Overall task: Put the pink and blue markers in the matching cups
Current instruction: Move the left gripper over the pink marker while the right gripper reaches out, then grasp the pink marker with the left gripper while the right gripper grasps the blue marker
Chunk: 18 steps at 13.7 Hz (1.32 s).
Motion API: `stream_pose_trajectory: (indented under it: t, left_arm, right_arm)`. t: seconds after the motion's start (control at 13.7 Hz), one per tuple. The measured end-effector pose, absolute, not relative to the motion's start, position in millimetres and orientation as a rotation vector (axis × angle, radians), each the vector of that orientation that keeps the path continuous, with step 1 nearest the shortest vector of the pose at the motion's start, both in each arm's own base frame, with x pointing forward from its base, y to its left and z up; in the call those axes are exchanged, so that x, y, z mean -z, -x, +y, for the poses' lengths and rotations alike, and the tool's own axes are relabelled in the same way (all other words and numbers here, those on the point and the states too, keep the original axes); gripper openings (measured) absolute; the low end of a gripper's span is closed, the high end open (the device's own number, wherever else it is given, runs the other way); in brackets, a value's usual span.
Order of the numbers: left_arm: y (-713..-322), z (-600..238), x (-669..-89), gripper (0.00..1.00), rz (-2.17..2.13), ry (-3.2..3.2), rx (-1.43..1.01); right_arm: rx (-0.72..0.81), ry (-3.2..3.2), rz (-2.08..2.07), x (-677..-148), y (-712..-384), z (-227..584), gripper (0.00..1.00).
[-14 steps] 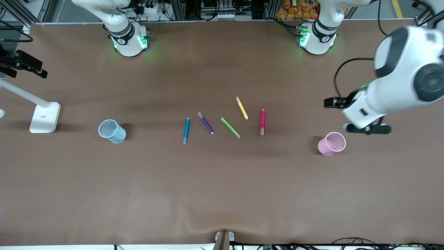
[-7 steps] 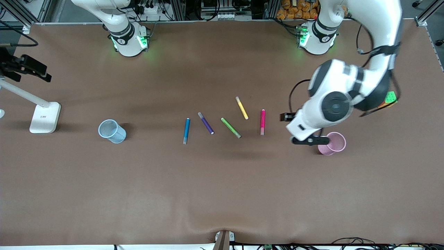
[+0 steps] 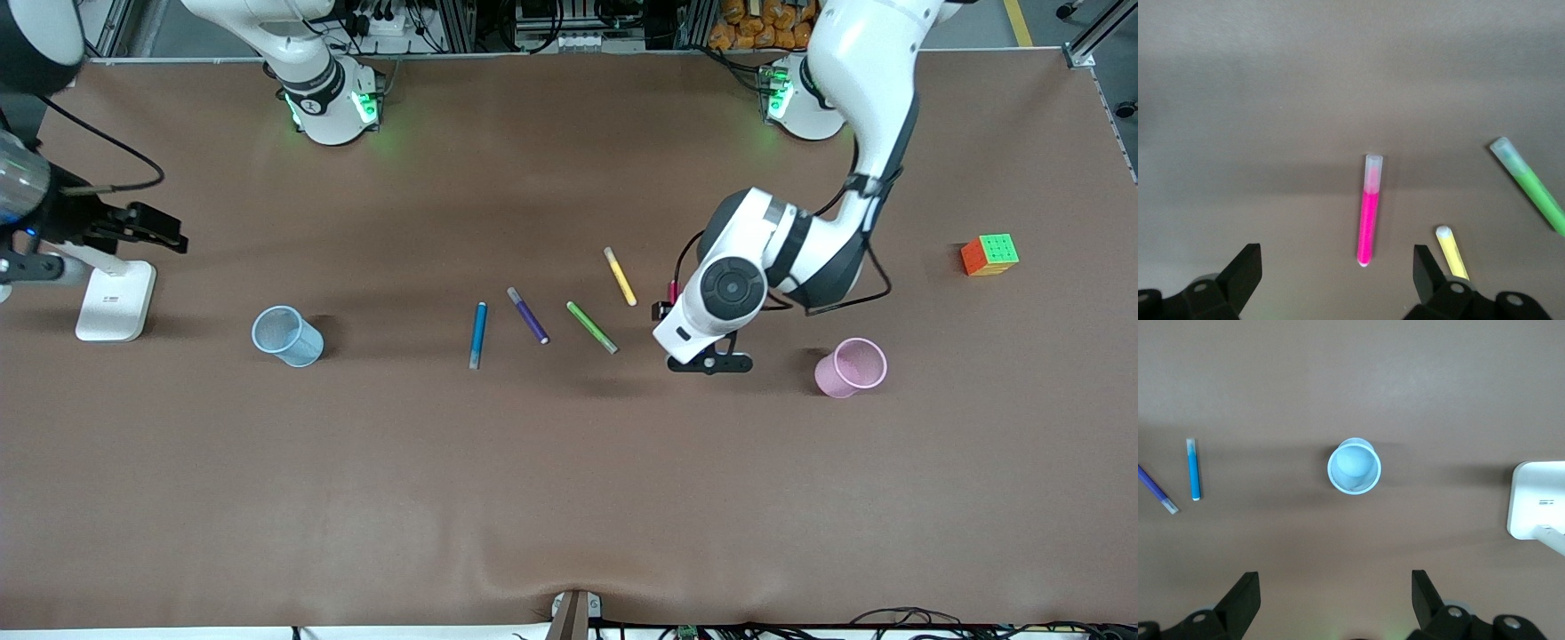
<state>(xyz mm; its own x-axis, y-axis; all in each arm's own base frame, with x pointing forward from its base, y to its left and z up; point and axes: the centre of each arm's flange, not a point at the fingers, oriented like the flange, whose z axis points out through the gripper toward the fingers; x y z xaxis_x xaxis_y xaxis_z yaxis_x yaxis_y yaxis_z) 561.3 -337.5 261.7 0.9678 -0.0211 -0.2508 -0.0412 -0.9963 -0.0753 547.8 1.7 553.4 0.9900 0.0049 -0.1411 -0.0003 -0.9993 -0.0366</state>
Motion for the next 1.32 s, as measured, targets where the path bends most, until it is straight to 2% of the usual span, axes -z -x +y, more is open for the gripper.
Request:
stream_pose_trajectory:
  t: [0.22,0.29,0.37,0.51,0.59,0.73,0.95,1.02,1.1,1.17,1.24,1.32]
  left_arm:
    - [-556.3,-337.7,-221.7,0.96,0.050,3.020,-0.422]
    - [-555.1,-338.3,-212.2,0.89,0.052,3.016,-0.431]
    - [-554.4,-339.1,-205.1,0.89,0.053,3.015,-0.433]
    - [-554.7,-340.9,-195.3,0.77,0.050,3.025,-0.425]
    - [-554.7,-342.4,-190.9,0.77,0.044,3.034,-0.422]
    - [-553.5,-344.7,-181.1,0.63,0.043,3.040,-0.421]
    - [-550.1,-348.6,-174.7,0.58,0.053,3.037,-0.428]
    - [-548.9,-350.3,-174.3,0.51,0.058,3.036,-0.429]
    - [-548.1,-351.3,-173.7,0.39,0.061,3.035,-0.430]
    - [-547.7,-351.6,-172.8,0.32,0.063,3.034,-0.431]
    - [-547.8,-351.7,-172.2,0.32,0.065,3.034,-0.431]
    - [-548.4,-352.2,-172.6,0.25,0.067,3.036,-0.429]
  right_arm:
    - [-0.252,3.092,-0.127,-522.9,-551.7,55.6,1.00]
    - [-0.258,3.080,-0.141,-513.2,-554.5,71.5,1.00]
    - [-0.265,3.063,-0.144,-504.6,-557.7,81.6,1.00]
    - [-0.269,3.039,-0.139,-490.9,-564.5,88.5,1.00]
    - [-0.261,3.033,-0.138,-485.3,-568.2,91.1,1.00]
    - [-0.239,3.025,-0.111,-473.1,-575.2,105.7,1.00]
    - [-0.209,3.029,-0.118,-450.0,-585.8,148.0,1.00]
    - [-0.203,3.031,-0.138,-440.4,-590.6,161.6,1.00]
    - [-0.199,3.032,-0.151,-430.4,-595.8,172.9,1.00]
    - [-0.194,3.035,-0.144,-418.7,-601.6,183.5,1.00]
    - [-0.189,3.039,-0.125,-406.0,-607.2,193.9,1.00]
    - [-0.177,3.042,-0.114,-393.0,-611.6,205.5,1.00]
